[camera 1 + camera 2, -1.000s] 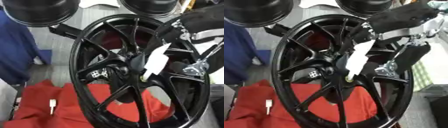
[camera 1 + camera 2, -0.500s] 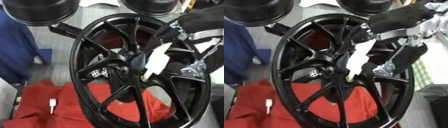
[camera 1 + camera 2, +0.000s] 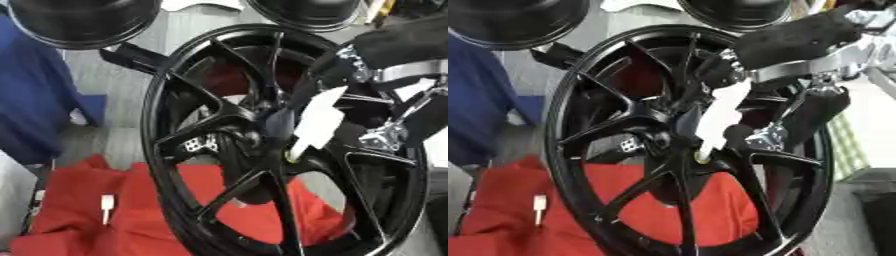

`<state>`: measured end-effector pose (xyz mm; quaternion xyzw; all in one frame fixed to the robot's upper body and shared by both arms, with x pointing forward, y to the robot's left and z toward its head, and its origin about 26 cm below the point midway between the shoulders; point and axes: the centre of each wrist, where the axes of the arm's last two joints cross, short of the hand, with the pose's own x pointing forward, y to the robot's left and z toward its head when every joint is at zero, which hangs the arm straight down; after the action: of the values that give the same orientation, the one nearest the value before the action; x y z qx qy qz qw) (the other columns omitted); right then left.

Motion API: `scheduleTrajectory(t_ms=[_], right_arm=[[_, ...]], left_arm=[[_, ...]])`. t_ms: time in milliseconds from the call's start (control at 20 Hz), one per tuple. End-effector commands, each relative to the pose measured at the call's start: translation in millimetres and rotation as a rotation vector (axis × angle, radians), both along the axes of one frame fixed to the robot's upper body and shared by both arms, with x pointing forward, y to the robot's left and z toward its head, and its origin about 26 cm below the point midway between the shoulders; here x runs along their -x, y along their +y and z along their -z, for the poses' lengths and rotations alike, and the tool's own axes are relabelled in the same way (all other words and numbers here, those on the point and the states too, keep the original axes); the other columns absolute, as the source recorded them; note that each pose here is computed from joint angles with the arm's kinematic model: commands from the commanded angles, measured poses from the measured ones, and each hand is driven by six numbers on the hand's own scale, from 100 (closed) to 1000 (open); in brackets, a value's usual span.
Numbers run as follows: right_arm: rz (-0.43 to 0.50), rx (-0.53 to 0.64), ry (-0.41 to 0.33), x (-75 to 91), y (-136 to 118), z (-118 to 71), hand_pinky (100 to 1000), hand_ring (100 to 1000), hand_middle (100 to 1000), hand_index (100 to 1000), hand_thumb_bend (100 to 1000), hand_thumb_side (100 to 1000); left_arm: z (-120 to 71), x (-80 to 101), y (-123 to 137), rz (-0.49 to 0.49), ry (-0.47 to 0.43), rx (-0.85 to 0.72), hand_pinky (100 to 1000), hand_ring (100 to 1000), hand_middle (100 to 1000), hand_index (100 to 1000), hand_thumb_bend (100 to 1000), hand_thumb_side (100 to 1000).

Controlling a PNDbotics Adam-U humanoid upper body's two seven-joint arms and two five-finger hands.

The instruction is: Pull the pin out of the wheel hub.

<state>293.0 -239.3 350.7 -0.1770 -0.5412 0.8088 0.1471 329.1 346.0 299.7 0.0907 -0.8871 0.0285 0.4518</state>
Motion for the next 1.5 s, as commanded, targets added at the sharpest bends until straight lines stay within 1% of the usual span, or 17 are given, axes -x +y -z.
scheduleTrajectory(t_ms=[50,200,250,400,550,800,1300,1500], right_arm=[[0.009,0.022,-0.03,4.7,-2.1,-7.5,918,842,833,920,100,125],[0.008,0.026,-0.023,4.6,-2.5,-7.1,916,842,827,917,100,147],[0.007,0.026,-0.021,4.6,-2.5,-7.2,917,843,825,913,100,125],[0.012,0.039,-0.024,4.7,-2.4,-7.6,927,859,843,923,100,100],[0.022,0.058,-0.02,4.4,-3.1,-6.0,943,883,866,938,100,100],[0.043,0.081,-0.036,4.0,-3.2,-4.1,959,902,892,956,134,100],[0.069,0.111,-0.052,2.9,-3.3,0.8,966,912,903,958,173,100],[0.084,0.119,-0.058,2.6,-4.1,2.3,966,912,901,955,174,100]], left_arm=[[-9.5,2.4,0.6,-0.002,-0.026,-0.006,639,786,740,790,569,416],[-9.0,1.9,0.2,0.0,-0.023,-0.003,639,786,740,790,569,415],[-8.8,1.8,0.3,0.0,-0.023,-0.002,639,786,740,790,570,413],[-8.6,1.6,-0.1,0.002,-0.022,0.001,639,786,740,790,572,411],[-8.2,1.3,-0.3,0.004,-0.021,0.005,639,786,739,790,572,410],[-7.1,0.8,-0.4,0.009,-0.016,0.011,639,786,739,791,573,409],[-6.6,0.5,-1.2,0.011,-0.015,0.016,641,787,739,790,574,409],[-6.3,0.4,-1.4,0.011,-0.015,0.019,641,787,738,790,573,409]])
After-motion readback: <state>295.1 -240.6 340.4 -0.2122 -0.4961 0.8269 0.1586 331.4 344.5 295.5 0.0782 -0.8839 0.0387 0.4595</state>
